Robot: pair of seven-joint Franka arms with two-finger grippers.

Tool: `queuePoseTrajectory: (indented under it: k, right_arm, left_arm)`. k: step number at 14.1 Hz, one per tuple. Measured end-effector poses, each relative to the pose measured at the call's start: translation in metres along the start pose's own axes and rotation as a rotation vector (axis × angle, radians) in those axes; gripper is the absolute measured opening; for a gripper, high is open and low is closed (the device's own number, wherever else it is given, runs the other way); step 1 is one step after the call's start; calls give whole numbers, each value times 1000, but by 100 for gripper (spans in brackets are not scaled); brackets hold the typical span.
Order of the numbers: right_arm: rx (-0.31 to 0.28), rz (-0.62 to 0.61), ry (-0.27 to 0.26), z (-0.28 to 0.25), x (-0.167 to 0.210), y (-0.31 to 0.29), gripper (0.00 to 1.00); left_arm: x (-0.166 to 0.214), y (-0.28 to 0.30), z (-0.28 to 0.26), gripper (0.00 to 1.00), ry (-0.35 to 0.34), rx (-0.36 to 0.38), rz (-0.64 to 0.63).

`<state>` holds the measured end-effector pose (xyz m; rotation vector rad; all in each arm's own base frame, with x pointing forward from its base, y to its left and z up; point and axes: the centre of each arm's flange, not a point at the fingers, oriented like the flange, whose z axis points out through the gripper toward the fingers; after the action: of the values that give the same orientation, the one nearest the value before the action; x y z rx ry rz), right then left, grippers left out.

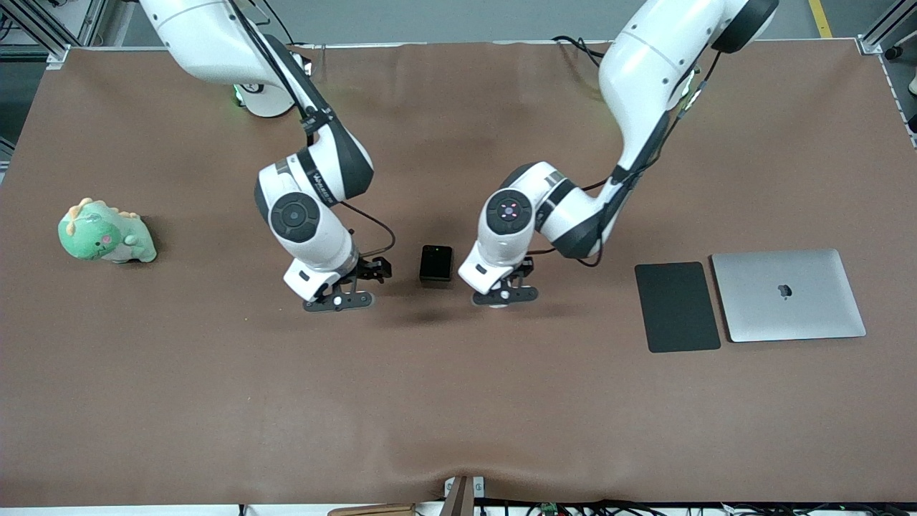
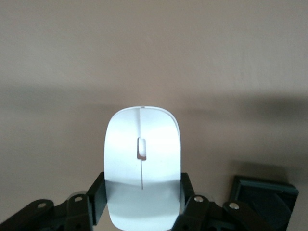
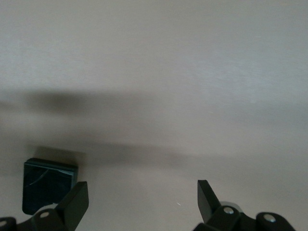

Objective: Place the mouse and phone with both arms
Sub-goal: 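Grasp the white mouse with the left gripper while the right gripper grasps the phone, then carry the mouse onto the mouse pad with the left gripper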

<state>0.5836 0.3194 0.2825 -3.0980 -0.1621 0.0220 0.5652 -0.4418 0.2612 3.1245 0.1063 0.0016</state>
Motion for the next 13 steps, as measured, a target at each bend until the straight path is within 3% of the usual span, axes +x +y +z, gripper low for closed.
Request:
queuePoseTrajectory:
  k: [3,5,10,13]
  right_arm:
    - [5,-3,11,25,-5,-21,100]
    - [7,62,11,36,-11,-39,100]
    - [4,150,0,65,-37,-114,100]
    - [3,157,-2,81,-38,-128,100]
  left_arm:
    - [36,-57,-36,62,24,5,8]
    - [52,-103,-45,62,20,22,16]
    - [78,-219,-24,62,-47,64,39]
    - [88,-280,-9,62,-87,70,40]
